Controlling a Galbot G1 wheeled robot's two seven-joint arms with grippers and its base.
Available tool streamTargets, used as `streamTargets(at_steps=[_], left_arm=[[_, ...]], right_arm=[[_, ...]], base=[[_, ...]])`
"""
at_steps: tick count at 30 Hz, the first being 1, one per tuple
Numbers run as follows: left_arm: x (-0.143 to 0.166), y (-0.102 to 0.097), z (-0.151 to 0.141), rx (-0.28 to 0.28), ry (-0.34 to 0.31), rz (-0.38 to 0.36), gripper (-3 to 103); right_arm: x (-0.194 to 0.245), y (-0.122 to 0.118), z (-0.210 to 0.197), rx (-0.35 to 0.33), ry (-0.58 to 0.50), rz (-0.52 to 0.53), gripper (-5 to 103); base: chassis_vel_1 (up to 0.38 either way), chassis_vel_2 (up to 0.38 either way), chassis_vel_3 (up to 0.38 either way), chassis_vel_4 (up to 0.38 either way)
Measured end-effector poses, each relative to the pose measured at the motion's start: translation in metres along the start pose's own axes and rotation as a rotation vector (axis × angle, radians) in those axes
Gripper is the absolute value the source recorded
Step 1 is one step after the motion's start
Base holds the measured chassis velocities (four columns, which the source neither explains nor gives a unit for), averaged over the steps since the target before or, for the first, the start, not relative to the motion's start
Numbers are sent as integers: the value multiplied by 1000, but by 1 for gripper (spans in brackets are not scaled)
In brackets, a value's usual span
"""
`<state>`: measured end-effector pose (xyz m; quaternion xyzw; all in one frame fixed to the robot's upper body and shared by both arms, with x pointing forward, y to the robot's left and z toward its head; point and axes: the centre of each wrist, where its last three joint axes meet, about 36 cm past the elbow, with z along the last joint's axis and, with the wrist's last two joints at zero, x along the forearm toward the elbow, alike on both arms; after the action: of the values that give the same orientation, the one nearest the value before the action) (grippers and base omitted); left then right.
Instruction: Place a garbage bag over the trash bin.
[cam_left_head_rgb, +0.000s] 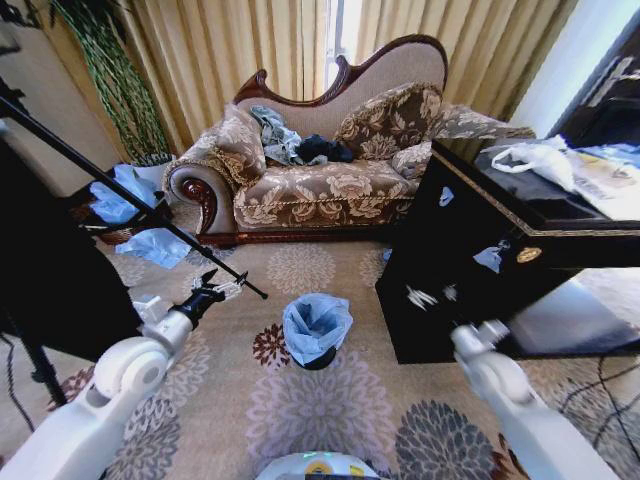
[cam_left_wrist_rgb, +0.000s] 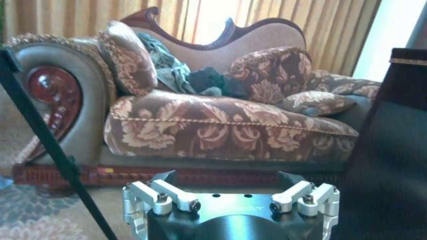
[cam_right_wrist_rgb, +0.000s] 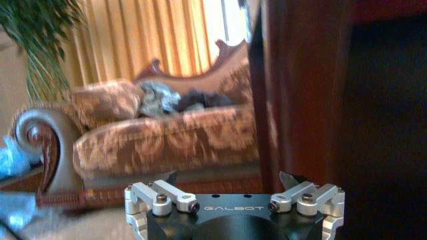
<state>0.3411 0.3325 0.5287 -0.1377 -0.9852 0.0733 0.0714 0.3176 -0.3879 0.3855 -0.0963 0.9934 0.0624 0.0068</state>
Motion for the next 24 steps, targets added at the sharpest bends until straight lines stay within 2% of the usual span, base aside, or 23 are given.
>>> streamTargets(at_steps=[1,3,5,7,9,10,12,13,15,17,18,20,22,24], left_arm=[[0,0,0,0,0,0,100],[0,-4,2,5,5,12,100],[-2,-9,5,7,14,31,100],[-3,-11,6,7,16,36,100],[0,-18,9,2,6,49,100],[0,-18,9,2,6,49,100],[8,-22,15,-27,-10,33,100],[8,-22,15,-27,-10,33,100],[28,-22,20,-49,-41,-28,100],[47,-23,27,-33,-51,-92,100],[47,-23,27,-33,-51,-92,100],[66,-23,36,-12,-68,-165,100],[72,-23,40,-4,-74,-192,100],[85,-25,52,19,-80,-261,100]], right_arm=[[0,0,0,0,0,0,100],[35,8,13,16,25,27,100],[75,30,17,26,47,74,100],[81,40,15,31,46,88,100],[89,73,2,39,25,130,100],[89,73,2,39,25,130,100],[85,110,-15,15,4,180,100],[85,110,-15,15,4,180,100],[78,149,-34,9,-27,231,100],[73,169,-43,-8,-41,275,100],[73,169,-43,-8,-41,275,100],[70,182,-49,-21,-50,299,100],[70,185,-50,-22,-51,302,100],[69,193,-50,-24,-40,311,100]], base=[[0,0,0,0],[0,0,0,0],[0,0,0,0],[0,0,0,0],[0,0,0,0],[0,0,0,0],[0,0,0,0],[0,0,0,0],[0,0,0,0],[0,0,0,0],[0,0,0,0],[0,0,0,0],[0,0,0,0],[0,0,0,0]])
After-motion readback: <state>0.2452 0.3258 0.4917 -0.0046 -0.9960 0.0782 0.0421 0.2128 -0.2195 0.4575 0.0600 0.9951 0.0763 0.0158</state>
